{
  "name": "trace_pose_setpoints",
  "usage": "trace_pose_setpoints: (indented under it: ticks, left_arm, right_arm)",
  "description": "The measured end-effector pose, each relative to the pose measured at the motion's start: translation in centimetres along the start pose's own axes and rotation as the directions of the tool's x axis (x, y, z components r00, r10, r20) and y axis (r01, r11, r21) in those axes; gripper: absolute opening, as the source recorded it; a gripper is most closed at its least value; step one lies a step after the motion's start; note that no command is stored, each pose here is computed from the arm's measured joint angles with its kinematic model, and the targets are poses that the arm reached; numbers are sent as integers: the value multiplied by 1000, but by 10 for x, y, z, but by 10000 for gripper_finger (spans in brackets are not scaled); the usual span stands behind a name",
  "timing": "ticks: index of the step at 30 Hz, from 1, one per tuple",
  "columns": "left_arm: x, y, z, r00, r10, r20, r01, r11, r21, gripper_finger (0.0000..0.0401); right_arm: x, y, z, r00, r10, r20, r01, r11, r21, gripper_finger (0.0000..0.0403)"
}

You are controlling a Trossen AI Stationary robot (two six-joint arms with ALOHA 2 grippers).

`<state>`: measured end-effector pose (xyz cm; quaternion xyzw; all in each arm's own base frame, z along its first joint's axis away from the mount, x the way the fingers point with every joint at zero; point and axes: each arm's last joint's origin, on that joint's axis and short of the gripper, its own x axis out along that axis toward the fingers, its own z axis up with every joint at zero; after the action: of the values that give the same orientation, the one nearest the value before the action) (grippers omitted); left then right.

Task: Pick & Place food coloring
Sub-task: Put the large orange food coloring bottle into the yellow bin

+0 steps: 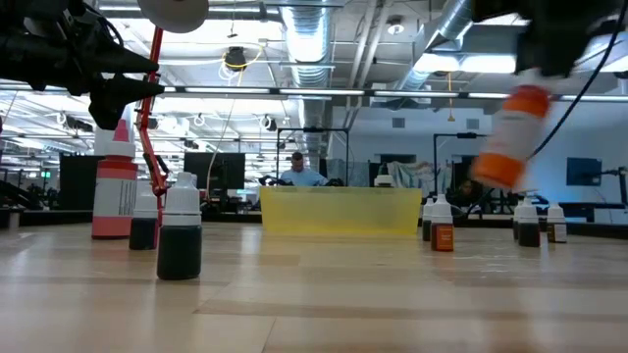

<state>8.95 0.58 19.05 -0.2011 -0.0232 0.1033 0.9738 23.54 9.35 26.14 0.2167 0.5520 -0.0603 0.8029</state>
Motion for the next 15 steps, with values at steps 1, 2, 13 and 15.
trace_pose_setpoints:
  ticks: [1,2,13,15]
  left_arm:
    - [0,0,0,1000,0,0,0,1000,0,174]
    - [0,0,0,1000,0,0,0,1000,0,174]
    - [0,0,0,1000,0,0,0,1000,14,174]
    - [0,0,0,1000,0,0,0,999,34,174]
  right_arm:
    - [0,-5,6,1000,-10,23,10,1000,10,102]
    - [-1,-10,13,999,-14,47,13,1000,27,105]
    - [-8,-79,62,993,-32,110,6,973,229,108]
    - [-10,-90,66,991,-50,121,16,964,266,108]
